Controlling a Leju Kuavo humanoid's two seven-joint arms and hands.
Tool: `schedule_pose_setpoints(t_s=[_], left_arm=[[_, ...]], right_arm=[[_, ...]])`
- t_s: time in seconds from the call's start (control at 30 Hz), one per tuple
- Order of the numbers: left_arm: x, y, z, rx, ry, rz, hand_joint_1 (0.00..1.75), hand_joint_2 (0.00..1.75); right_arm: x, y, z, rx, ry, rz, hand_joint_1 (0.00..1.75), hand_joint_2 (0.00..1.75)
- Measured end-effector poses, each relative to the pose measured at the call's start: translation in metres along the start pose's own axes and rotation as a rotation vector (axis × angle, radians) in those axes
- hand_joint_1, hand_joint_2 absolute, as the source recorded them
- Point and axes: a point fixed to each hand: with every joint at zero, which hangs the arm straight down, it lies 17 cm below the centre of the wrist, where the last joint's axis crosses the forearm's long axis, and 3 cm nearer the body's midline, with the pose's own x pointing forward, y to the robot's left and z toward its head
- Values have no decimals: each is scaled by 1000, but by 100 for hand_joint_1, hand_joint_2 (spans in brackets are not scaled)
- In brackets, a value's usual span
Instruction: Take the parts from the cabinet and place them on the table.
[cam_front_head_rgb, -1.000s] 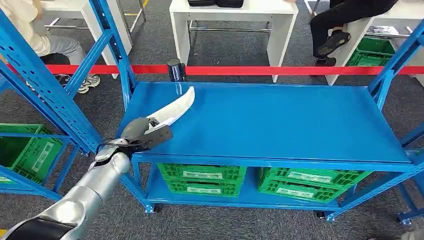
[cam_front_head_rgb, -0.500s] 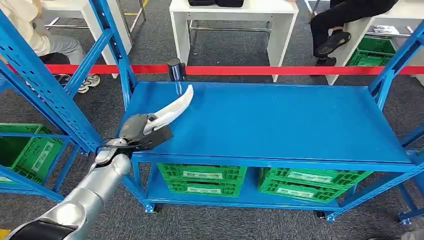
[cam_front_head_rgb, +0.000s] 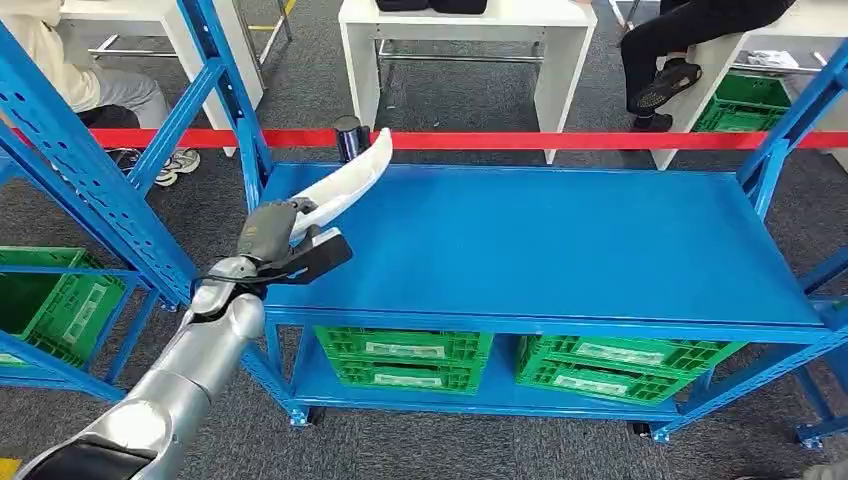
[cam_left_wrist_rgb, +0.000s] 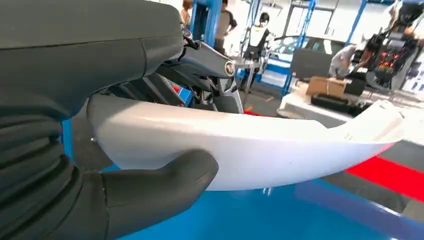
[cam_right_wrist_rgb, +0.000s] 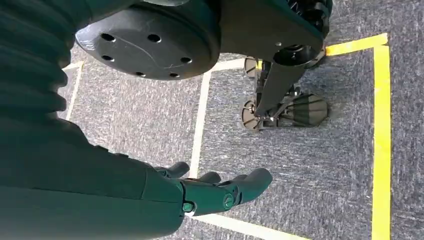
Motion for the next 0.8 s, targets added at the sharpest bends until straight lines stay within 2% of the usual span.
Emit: schedule_pose_setpoints(t_s=[0.8], left_arm=[[15, 13, -5, 25, -56, -48, 175, 175]], right_arm=[[0, 5, 1, 11, -2, -6, 0, 175]])
